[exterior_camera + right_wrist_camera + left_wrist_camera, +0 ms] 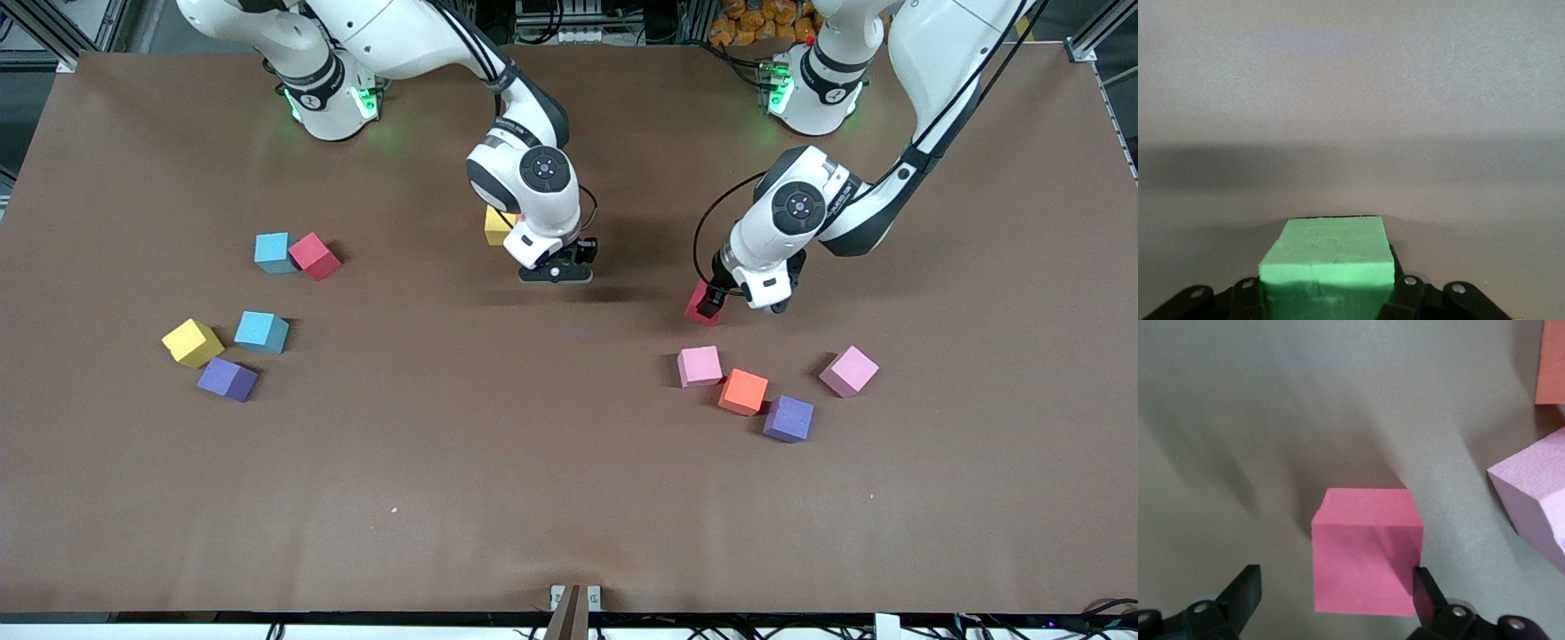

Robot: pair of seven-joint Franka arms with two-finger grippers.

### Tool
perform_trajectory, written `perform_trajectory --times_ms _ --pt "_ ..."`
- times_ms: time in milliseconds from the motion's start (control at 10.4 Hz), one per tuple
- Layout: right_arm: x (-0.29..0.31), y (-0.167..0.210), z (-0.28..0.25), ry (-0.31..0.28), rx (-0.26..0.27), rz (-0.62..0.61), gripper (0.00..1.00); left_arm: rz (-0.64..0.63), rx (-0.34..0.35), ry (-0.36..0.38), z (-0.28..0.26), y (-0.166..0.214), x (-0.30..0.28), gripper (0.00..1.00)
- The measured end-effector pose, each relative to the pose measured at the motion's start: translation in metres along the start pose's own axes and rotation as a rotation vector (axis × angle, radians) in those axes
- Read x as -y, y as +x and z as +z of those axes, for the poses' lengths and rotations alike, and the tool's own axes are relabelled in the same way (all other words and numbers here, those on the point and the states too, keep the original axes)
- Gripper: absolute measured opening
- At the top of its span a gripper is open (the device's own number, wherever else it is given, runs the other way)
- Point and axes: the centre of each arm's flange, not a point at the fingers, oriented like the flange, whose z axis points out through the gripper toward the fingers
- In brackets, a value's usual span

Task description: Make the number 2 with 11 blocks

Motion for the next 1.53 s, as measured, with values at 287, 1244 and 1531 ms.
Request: perform_trajectory --times_ms 287,1244,1531 --pt "-0.001 -0.002 0.003 -0.015 0.011 -0.002 0.59 0.004 -0.056 -0.017 0.007 -0.006 0.001 1.00" --pt "0.004 -0.009 0.003 -0.013 0.017 -0.003 0.59 -0.098 -0.088 -0.054 0.010 -0.006 -0.004 1.00" --pt "0.004 -0.009 0.004 -0.014 0.017 0.001 0.61 -0.097 -0.087 -0.053 0.011 -0.011 -0.003 1.00"
